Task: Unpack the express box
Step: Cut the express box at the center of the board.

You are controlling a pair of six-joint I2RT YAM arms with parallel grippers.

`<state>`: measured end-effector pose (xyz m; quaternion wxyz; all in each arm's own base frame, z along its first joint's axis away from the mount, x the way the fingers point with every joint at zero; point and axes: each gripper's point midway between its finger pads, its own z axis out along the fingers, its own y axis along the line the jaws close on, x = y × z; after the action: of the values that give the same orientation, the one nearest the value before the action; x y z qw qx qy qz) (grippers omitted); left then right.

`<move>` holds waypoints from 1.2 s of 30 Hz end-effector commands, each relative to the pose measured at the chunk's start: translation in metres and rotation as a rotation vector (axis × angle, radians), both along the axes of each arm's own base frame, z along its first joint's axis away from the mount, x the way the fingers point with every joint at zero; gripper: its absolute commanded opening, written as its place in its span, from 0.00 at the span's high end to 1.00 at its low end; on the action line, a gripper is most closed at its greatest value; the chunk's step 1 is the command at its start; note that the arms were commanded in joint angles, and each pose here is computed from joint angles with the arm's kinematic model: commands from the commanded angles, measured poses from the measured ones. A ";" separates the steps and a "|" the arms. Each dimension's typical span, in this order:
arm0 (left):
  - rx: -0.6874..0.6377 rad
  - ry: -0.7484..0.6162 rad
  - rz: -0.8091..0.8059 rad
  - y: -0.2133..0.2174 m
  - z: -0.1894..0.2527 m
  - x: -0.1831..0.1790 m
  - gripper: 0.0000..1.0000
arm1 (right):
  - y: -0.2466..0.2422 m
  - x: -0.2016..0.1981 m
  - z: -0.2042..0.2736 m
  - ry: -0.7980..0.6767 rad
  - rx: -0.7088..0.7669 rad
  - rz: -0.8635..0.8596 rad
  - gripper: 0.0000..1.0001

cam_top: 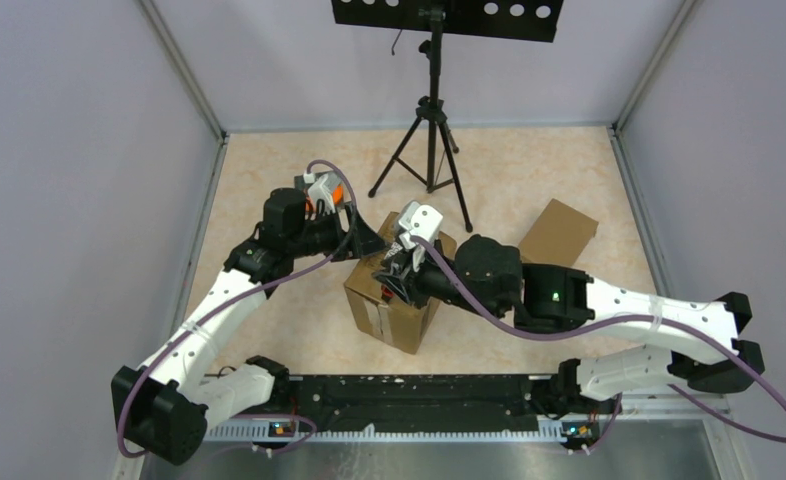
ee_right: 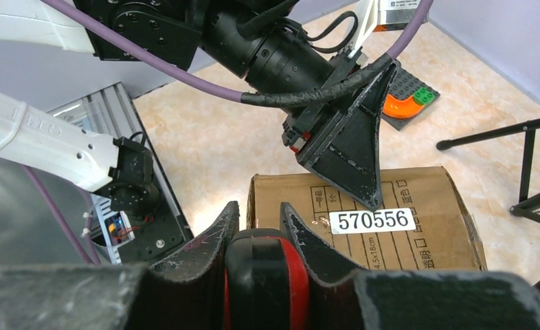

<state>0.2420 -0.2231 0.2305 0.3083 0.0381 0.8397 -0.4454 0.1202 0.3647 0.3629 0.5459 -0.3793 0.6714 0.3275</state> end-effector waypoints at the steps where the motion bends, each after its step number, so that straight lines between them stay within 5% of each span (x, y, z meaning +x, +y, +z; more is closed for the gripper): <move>1: 0.072 0.050 0.039 0.011 -0.025 -0.001 0.23 | -0.003 0.000 0.021 0.010 0.086 0.004 1.00; 36: 0.073 0.071 0.052 0.012 -0.030 -0.001 0.24 | -0.006 0.002 -0.036 0.070 0.012 -0.020 1.00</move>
<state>0.2414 -0.2228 0.2291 0.3034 0.0308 0.8409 -0.4470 0.1214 0.3639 0.3527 0.5447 -0.3571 0.6735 0.3495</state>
